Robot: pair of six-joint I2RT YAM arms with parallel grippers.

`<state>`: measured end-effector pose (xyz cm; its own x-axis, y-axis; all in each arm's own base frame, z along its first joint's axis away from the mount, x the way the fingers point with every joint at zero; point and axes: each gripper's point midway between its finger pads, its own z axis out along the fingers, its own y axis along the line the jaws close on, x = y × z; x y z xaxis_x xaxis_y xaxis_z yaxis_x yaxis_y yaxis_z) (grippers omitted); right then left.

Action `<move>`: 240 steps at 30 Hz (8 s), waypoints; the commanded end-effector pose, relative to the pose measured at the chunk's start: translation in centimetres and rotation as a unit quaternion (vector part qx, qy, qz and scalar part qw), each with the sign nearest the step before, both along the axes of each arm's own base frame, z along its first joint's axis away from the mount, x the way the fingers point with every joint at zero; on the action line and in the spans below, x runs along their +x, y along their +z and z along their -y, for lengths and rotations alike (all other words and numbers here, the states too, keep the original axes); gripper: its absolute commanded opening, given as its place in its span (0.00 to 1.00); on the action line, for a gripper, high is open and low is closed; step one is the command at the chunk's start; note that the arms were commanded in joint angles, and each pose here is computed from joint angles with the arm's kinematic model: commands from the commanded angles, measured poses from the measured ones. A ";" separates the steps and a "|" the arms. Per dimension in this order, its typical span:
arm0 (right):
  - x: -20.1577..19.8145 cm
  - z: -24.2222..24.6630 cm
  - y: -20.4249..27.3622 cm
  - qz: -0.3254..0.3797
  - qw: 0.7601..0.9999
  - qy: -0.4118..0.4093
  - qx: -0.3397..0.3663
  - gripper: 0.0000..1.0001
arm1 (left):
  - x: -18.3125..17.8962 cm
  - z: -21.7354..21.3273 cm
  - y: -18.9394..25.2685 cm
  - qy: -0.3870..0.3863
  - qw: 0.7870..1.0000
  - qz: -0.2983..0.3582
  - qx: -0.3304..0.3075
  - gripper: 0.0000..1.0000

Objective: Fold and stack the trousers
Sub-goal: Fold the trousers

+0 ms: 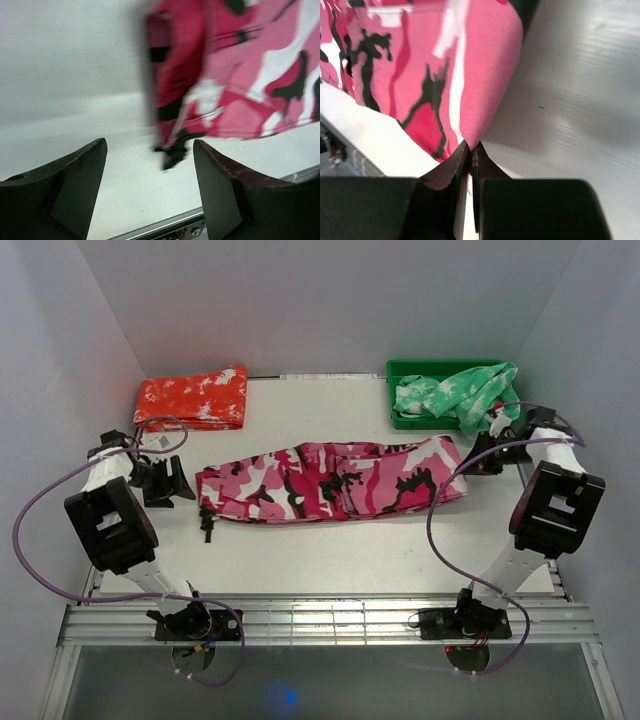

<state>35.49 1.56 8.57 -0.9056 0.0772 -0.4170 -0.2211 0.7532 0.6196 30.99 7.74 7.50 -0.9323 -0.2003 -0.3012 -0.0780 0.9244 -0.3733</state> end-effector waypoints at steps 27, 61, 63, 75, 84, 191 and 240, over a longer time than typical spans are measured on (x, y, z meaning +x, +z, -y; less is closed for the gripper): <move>0.0 -9.4 14.3 0.129 0.986 0.102 0.001 0.08 | 4.7 16.4 -3.3 -0.084 0.963 0.084 -0.240 0.77; -5.6 -37.6 7.6 0.083 0.949 0.297 0.060 0.08 | -0.9 20.8 -5.3 -0.066 0.968 0.017 -0.241 0.00; -5.5 -38.5 7.5 0.083 0.949 0.296 0.066 0.08 | -0.8 20.9 -5.3 -0.068 0.968 0.018 -0.240 0.00; -6.8 -42.8 6.1 0.055 0.953 0.286 0.084 0.08 | -1.3 21.1 -5.7 -0.060 0.968 0.010 -0.244 0.00; -6.5 -44.9 5.7 0.025 0.962 0.256 0.091 0.08 | -1.3 20.9 -5.7 -0.041 0.971 0.012 -0.236 0.00; -3.0 -24.1 7.1 0.137 0.937 0.320 0.019 0.40 | -0.1 18.6 1.3 -0.060 0.986 0.050 -0.145 0.21; -5.2 -25.7 1.7 -0.025 0.939 0.307 0.154 0.65 | -1.5 22.8 4.6 -0.148 0.915 0.035 -0.373 0.45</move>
<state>30.79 27.36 13.45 -0.7976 -0.3497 -0.4916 -0.5855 0.2529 0.7702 30.97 -14.10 14.30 -0.9074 -0.0772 -0.4131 0.3339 0.4645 -0.8202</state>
